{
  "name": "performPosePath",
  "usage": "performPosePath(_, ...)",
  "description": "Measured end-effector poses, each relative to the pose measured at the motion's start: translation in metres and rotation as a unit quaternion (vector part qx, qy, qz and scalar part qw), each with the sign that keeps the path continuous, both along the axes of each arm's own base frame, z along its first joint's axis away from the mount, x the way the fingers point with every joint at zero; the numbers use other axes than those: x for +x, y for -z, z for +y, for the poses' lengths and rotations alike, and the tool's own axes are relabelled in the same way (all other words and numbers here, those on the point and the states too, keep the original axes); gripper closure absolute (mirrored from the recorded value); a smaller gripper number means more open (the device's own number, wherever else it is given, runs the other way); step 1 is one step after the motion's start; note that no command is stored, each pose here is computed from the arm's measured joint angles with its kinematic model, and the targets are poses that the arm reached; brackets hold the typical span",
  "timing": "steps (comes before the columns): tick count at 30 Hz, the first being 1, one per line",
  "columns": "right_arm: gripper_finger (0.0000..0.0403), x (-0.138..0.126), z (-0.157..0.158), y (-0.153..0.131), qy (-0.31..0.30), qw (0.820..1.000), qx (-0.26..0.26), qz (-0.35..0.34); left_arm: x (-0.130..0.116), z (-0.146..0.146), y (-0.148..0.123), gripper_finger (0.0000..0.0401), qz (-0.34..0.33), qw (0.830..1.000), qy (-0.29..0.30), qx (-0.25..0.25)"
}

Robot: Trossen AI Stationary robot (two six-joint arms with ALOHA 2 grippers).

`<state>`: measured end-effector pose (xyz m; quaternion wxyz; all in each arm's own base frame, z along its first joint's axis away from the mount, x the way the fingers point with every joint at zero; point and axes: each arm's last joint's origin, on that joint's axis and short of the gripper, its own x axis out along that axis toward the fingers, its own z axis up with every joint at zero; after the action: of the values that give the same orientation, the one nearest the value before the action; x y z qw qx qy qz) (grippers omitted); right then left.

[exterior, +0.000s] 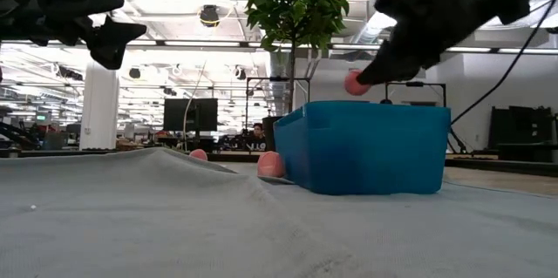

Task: Pick and placing Produce into tupperware
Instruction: Put the peach into the bin, then put the strawberry into the bin

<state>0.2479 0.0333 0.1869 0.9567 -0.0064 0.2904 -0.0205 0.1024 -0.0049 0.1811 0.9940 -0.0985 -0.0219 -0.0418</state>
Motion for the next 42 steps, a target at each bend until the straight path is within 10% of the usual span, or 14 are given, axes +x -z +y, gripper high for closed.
performPosePath(6, 0.0284, 0.026, 0.020, -0.004, -0.045, 0.993, 0.102, 0.033, 0.000, 0.000, 0.000, 0.0164, 0.003, 1.000, -0.001, -0.007)
performPosePath(13, 0.0276, 0.053, 0.020, 0.007, -0.022, 0.988, 0.104, 0.115, 0.000, 0.000, 0.005, 0.0164, 0.025, 1.000, -0.001, -0.019)
performPosePath(23, 0.0162, 0.073, 0.008, 0.010, -0.001, 0.984, 0.092, 0.152, 0.000, 0.001, 0.011, 0.0164, 0.057, 0.997, -0.016, -0.039)
performPosePath(42, 0.0143, -0.028, 0.023, -0.108, -0.131, 0.987, 0.046, -0.076, 0.000, 0.003, 0.010, 0.0164, 0.051, 0.996, -0.052, -0.050)
